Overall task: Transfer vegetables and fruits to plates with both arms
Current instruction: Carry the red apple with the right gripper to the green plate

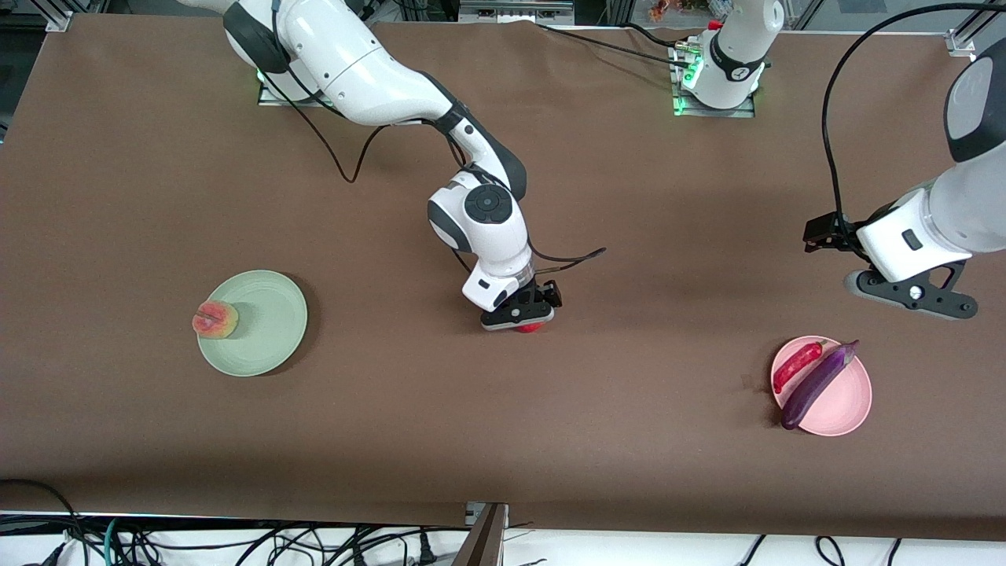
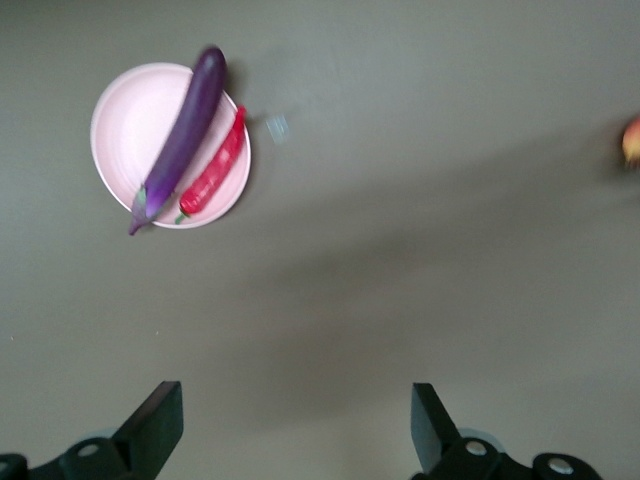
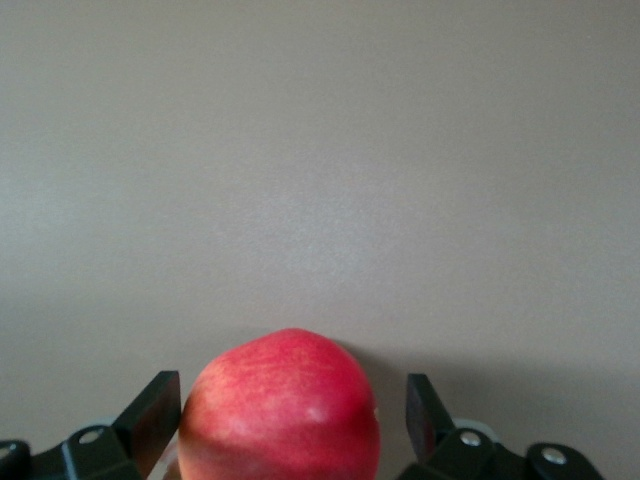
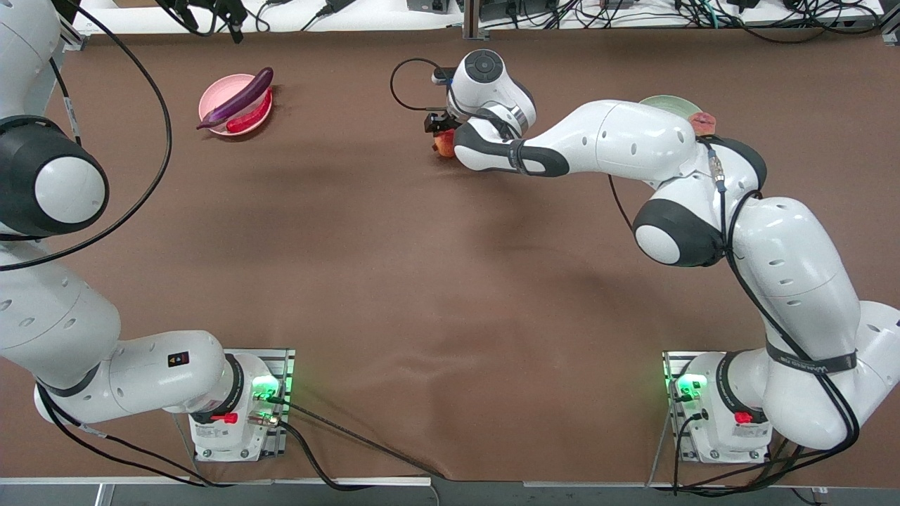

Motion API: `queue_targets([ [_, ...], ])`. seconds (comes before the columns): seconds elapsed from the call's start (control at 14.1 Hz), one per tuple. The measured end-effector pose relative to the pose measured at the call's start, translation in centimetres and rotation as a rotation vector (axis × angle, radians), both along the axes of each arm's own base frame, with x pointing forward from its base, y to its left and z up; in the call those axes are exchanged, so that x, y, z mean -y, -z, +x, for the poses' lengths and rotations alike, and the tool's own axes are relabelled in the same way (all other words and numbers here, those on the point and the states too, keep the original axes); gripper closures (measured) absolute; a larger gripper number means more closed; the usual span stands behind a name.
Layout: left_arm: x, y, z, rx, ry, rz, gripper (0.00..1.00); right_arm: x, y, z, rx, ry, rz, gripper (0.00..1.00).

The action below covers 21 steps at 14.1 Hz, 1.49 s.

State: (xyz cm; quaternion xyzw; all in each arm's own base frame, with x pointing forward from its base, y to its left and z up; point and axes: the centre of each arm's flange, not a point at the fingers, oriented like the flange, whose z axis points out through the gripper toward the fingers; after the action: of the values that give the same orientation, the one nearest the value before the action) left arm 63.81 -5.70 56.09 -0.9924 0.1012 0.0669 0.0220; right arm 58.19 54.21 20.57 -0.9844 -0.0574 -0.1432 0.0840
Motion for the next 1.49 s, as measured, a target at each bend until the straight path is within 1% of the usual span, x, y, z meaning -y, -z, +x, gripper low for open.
queue_targets([
  [0.14,0.7,-1.6,0.1,0.099,-0.109,0.049,0.0,0.2,0.5,0.1,0.006,0.001,0.001,0.0],
  [0.21,0.8,-2.4,-0.6,0.133,-0.139,0.062,0.0,0.1,0.6,0.1,0.008,0.0,0.003,0.0],
  [0.28,0.7,-3.0,-1.7,0.154,-0.167,0.025,0.0,0.1,0.6,0.1,0.008,-0.001,0.003,0.0],
  [0.36,0.2,-3.5,-2.9,0.184,-0.198,-0.031,0.0,0.0,0.5,0.0,0.009,-0.002,0.004,0.06],
  [0.43,-0.6,-3.6,-4.3,0.21,-0.221,-0.064,0.0,-0.1,0.5,-0.1,0.01,-0.003,0.004,0.06],
  [0.57,-1.6,-3.3,-6.6,0.218,-0.238,-0.078,0.0,-0.2,0.4,-0.1,0.013,-0.004,0.007,0.2],
  [0.71,-2.6,-2.6,-7.3,0.204,-0.196,-0.077,0.0,0.0,0.4,0.1,0.016,-0.001,0.004,0.2],
  [0.78,-3.5,-2.1,-7.3,0.193,-0.154,-0.075,0.0,0.4,0.3,0.5,0.014,0.003,-0.007,0.2],
  [0.85,-4.5,-1.7,-7.4,0.182,-0.131,-0.074,0.0,1.2,-0.1,1.3,0.004,0.001,-0.034,0.2],
  [1.0,-6.2,-1.2,-7.5,0.166,-0.129,-0.072,0.0,4.7,-2.4,4.0,-0.036,-0.023,-0.103,0.2],
  [1.14,-6.5,-1.1,-7.6,0.158,-0.135,-0.071,0.0,10.0,-6.2,7.3,-0.107,-0.043,-0.104,0.2],
  [1.21,-6.4,-1.1,-7.6,0.156,-0.134,-0.071,0.0,12.8,-7.8,8.6,-0.131,-0.062,-0.102,0.2],
  [1.35,-6.1,-1.0,-7.6,0.153,-0.127,-0.071,0.0,19.0,-9.4,10.6,-0.177,-0.103,-0.134,0.2],
  [1.49,-5.5,-1.0,-7.6,0.152,-0.117,-0.072,0.0,26.0,-9.0,12.0,-0.245,-0.147,-0.178,0.2],
])
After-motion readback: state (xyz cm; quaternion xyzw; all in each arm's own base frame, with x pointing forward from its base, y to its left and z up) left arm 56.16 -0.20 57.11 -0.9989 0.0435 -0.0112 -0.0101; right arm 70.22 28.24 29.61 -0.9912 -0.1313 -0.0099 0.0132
